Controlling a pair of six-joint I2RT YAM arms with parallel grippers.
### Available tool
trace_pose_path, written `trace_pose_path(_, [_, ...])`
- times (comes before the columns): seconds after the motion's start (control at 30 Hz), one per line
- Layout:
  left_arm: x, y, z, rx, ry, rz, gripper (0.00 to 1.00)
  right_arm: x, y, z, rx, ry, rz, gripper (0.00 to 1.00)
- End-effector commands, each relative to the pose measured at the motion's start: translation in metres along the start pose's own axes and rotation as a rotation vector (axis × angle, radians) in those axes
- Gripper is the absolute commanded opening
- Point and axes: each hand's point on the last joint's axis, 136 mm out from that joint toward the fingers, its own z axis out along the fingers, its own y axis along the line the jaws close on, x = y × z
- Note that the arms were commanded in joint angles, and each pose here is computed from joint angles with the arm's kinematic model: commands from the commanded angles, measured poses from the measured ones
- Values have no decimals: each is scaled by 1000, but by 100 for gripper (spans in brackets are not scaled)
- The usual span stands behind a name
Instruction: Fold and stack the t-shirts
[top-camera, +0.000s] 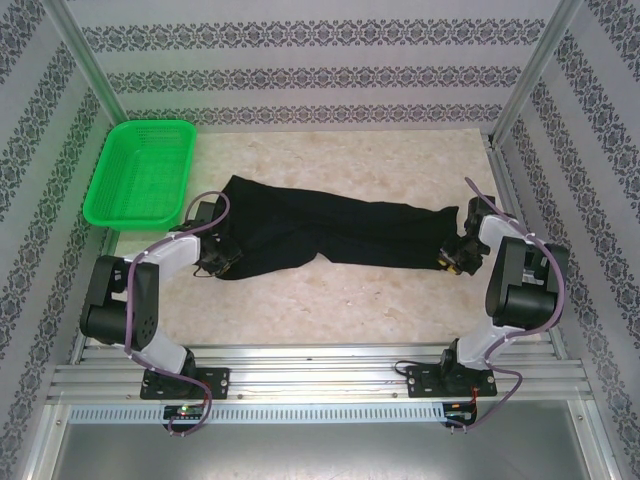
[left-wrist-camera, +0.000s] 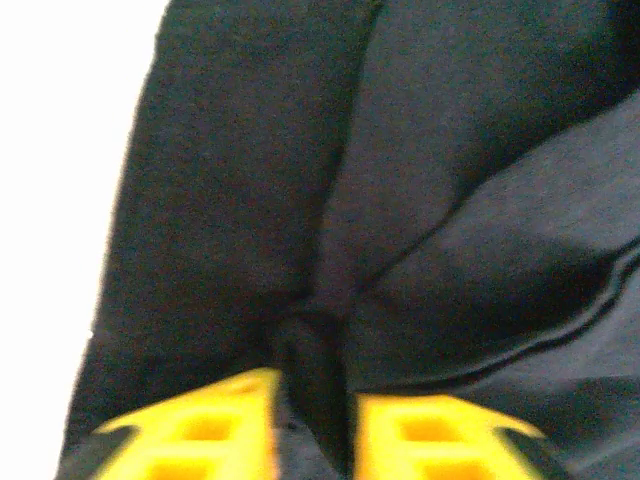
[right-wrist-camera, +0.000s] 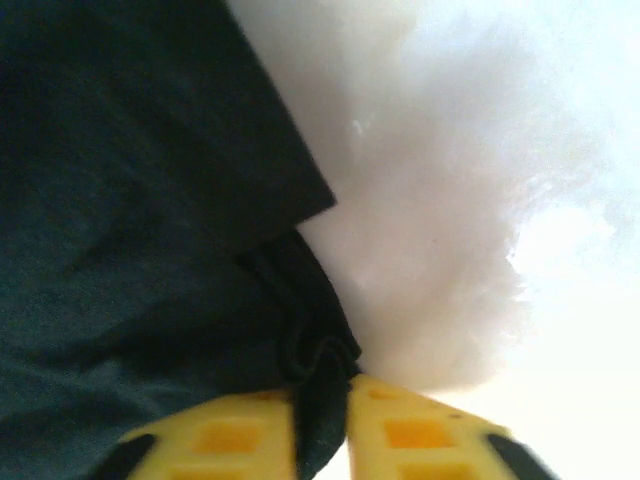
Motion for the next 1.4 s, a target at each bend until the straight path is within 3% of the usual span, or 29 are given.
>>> trace_pose_path(0.0, [6, 25, 3, -107, 16, 16, 15, -6, -12, -1, 89, -12, 2, 8])
trace_pose_path(0.13, [1, 46, -6, -152, -1, 1, 14, -7, -23, -7, 136, -21, 3, 0])
trace_pose_path(0.47, [-4, 63, -15, -179, -11, -7, 13, -4, -44, -18, 209, -34, -12, 2])
trace_pose_path(0.53, [-2, 59, -14, -150, 0, -13, 19, 0, -43, -15, 200, -18, -13, 8])
trace_pose_path(0.7, [-6, 38, -42, -61, -59, -29, 47, 4, -41, -26, 175, -37, -3, 35])
trace_pose_path(0.83, [-23, 15, -90, -28, -148, 13, 54, 10, -33, -46, 126, -55, 0, 41])
trace_pose_path(1.0, [-49, -53, -126, 52, -231, 212, 61, 15, 2, -80, -27, -119, -66, 48])
trace_pose_path(1.13, [-51, -116, -105, 116, -143, 413, 62, 26, 57, -94, -228, -108, -198, 56])
trace_pose_path(1.27, [-37, -125, -64, 4, 1, 534, 61, 42, 87, -94, -245, -93, -355, 71])
trace_pose_path(1.37, [-37, -118, -43, -72, 31, 588, 61, 54, 102, -94, -282, -99, -434, 81])
